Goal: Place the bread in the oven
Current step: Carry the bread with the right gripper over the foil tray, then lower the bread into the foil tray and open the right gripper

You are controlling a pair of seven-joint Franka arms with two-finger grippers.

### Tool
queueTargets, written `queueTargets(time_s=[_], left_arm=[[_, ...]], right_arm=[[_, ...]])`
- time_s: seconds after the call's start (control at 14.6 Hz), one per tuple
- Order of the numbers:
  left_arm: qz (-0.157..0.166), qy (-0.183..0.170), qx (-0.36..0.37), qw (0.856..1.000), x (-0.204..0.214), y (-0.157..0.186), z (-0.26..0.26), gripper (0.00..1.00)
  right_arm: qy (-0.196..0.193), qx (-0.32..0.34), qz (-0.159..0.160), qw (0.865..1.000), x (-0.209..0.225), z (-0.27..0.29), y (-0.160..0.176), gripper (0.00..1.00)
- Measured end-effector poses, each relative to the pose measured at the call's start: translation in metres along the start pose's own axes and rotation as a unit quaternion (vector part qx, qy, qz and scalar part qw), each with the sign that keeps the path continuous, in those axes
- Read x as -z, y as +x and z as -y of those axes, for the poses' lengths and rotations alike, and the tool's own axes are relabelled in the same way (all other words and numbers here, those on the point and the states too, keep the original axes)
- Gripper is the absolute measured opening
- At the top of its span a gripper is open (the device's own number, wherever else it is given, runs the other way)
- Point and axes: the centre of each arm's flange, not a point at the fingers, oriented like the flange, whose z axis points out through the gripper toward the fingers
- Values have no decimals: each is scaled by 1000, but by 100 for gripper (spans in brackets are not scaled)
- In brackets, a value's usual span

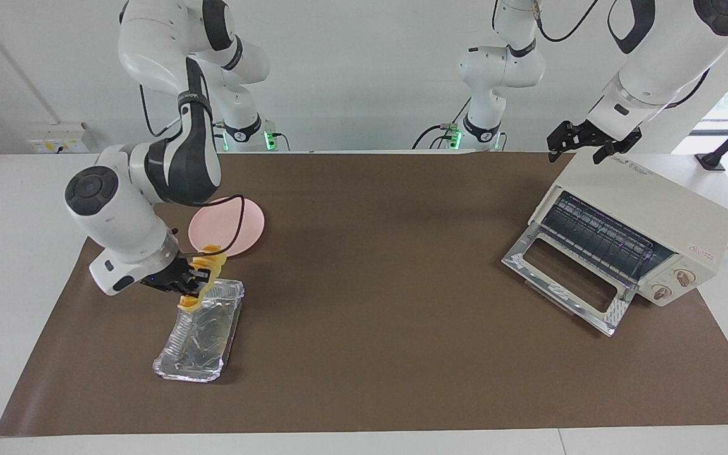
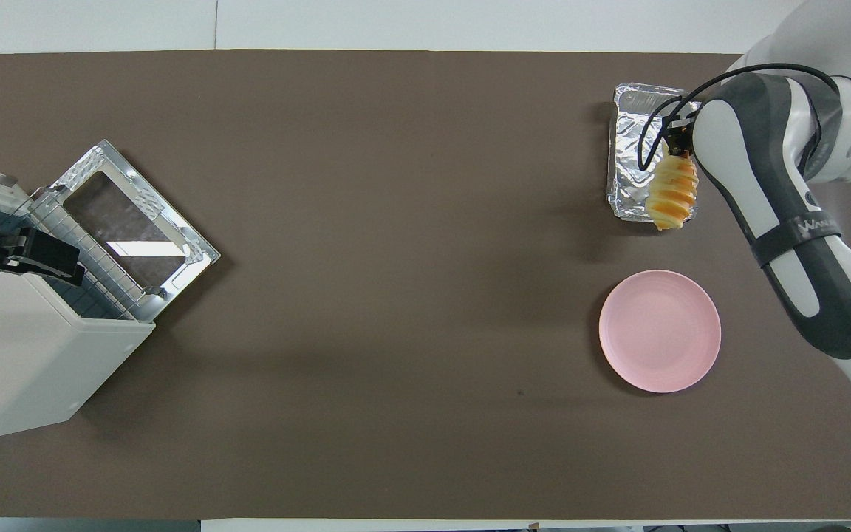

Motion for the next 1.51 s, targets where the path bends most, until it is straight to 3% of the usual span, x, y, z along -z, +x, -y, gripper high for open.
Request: queueTargets(time_s=[0.62, 0.89, 1.37, 1.51], left_arm=[[0, 0, 0, 1000, 0, 0, 0, 100], [0, 0, 0, 1000, 0, 0, 0, 100], [0, 0, 0, 1000, 0, 0, 0, 100], [0, 0, 0, 1000, 0, 0, 0, 100]], right_arm=[[-3, 8, -14, 1000, -47, -10, 32, 9], [-3, 9, -40, 999, -51, -9, 39, 9], [-3, 9, -41, 999, -53, -8, 39, 9], [-3, 9, -46, 999, -55, -8, 40, 16]])
